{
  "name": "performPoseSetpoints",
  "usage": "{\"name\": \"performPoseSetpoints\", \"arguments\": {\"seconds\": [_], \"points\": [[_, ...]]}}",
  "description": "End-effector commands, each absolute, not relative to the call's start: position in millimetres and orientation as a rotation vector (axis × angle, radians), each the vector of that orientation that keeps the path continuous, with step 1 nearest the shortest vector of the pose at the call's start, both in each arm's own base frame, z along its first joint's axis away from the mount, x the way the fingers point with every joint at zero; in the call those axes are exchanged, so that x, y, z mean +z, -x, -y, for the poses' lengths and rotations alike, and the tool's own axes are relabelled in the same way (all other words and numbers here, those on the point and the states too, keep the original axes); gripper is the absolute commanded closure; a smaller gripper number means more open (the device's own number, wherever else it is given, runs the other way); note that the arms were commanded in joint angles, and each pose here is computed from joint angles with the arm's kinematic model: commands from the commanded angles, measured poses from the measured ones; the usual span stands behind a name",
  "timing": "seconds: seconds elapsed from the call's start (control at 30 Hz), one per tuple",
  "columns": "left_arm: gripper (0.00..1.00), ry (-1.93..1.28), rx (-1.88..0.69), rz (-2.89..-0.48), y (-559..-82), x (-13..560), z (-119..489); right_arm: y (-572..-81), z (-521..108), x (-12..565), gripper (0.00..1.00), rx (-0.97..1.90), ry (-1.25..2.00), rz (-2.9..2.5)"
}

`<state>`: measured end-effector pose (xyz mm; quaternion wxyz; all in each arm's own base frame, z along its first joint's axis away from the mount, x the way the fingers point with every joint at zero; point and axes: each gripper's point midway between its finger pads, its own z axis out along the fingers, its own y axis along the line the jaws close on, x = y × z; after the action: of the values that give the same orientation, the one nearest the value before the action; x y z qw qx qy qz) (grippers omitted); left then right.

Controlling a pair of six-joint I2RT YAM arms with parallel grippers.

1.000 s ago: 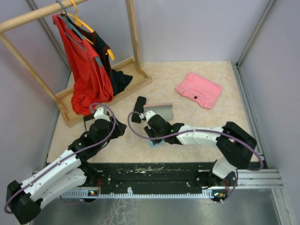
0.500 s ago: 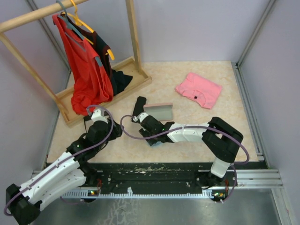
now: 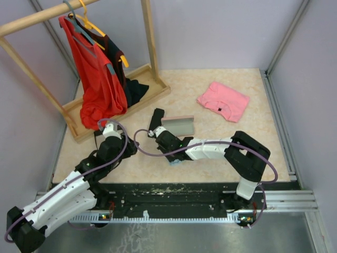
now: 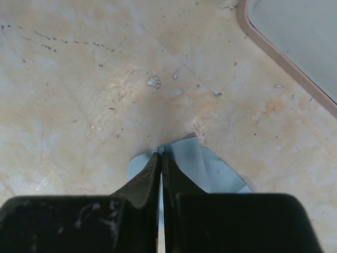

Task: Organize the sunglasses
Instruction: Adjust the glasses cleaning cloth at the center of the board.

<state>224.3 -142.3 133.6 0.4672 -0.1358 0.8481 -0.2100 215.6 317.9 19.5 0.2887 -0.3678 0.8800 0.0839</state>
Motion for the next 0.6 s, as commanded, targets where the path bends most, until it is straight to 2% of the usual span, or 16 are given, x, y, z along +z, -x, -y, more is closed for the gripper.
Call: {"name": "performPoseSetpoints", "arguments": {"seconds": [0.0, 0.27, 0.43, 0.57], "points": [[0.48, 0.310, -0.567, -2.071, -224.2, 133.9, 149.3, -212.4, -314.6, 32.1, 1.00, 0.253, 0.857, -2.356], [0.45, 0.135, -0.769, -2.106, -224.1, 126.0, 197.3, -222.7, -315.6, 69.5, 1.00, 0.520, 0.517, -2.288], [0.35, 0.039, -0.852, -2.157, -226.1, 115.2, 225.1, -224.4, -305.0, 90.7, 1.00, 0.758, 0.317, -2.193], [0.30, -0.055, -0.986, -2.139, -225.7, 118.7, 252.1, -222.8, -292.4, 95.9, 1.00, 0.824, 0.234, -2.152]]}}
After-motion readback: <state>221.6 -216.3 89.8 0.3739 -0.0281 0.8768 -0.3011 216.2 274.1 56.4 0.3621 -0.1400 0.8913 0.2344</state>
